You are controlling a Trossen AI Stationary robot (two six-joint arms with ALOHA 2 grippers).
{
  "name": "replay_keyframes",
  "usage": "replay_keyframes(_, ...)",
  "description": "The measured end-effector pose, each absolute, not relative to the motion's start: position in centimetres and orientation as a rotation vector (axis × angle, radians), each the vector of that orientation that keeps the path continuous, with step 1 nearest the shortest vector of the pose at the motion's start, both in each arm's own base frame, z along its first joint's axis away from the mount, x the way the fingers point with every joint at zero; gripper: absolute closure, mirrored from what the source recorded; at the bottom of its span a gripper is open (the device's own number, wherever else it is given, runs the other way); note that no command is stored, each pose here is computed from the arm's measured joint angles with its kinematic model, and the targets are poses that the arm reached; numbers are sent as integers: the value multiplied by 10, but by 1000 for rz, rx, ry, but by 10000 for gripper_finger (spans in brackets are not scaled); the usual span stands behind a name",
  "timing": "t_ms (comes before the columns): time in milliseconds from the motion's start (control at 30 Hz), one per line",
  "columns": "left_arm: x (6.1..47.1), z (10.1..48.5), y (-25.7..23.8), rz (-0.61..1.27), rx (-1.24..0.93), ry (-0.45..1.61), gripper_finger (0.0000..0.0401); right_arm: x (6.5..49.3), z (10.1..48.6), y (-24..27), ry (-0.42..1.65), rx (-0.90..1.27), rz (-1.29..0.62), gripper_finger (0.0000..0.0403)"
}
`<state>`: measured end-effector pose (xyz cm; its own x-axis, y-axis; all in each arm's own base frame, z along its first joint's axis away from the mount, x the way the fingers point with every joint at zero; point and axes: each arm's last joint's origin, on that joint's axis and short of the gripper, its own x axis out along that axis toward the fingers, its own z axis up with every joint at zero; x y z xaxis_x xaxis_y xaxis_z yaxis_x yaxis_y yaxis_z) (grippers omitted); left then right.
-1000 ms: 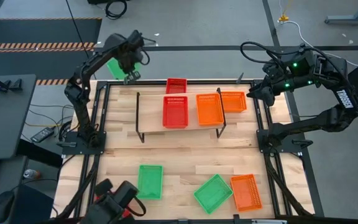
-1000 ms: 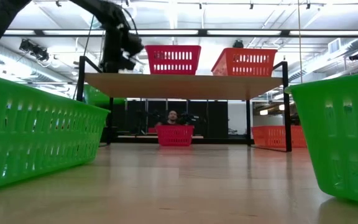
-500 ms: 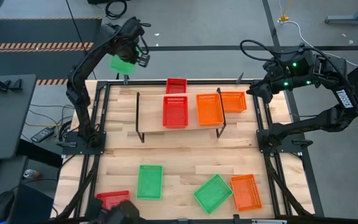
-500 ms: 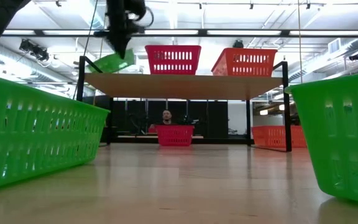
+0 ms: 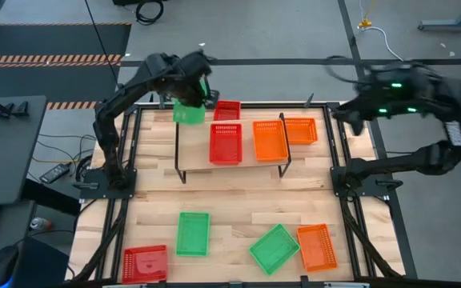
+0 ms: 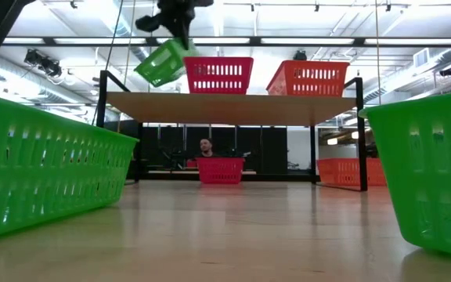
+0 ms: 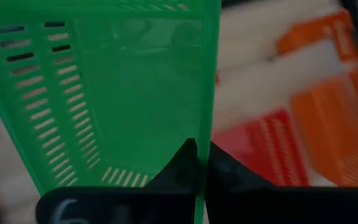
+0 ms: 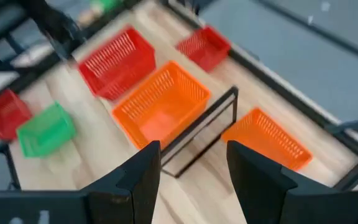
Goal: Stack baskets on shelf by color
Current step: Put the top green bin into the shelf
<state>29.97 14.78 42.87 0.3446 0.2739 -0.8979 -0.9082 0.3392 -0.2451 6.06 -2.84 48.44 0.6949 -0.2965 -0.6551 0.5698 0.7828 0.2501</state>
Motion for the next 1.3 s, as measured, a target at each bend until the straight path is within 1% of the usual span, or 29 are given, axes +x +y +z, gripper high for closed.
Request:
replay_keyframes(167,311,431,115,909,-961,848,391,22,494,-11,528,359,-522,212)
replay_keyframes(400,319,430,98,931,-991,830,391,-5,493,1,474,266,-532,212)
replay_keyframes(667,319,429,95,944,-1043,816,390,-14,492,6,443,277,-536,212)
replay_keyframes(833,323,429,82,917,-1008,830,391,-16,492,7,443,255,-530,212)
replay_keyframes(1033,323,430,84,932,-993,822,391,-16,492,7,458,195,-516,212)
replay_keyframes(1133,323,427,83,916,-952,848,391,-16,492,6,461,186,-526,212)
replay_keyframes(1300,315,417,90,928,-987,910,391,-18,492,7,450,204,-534,212)
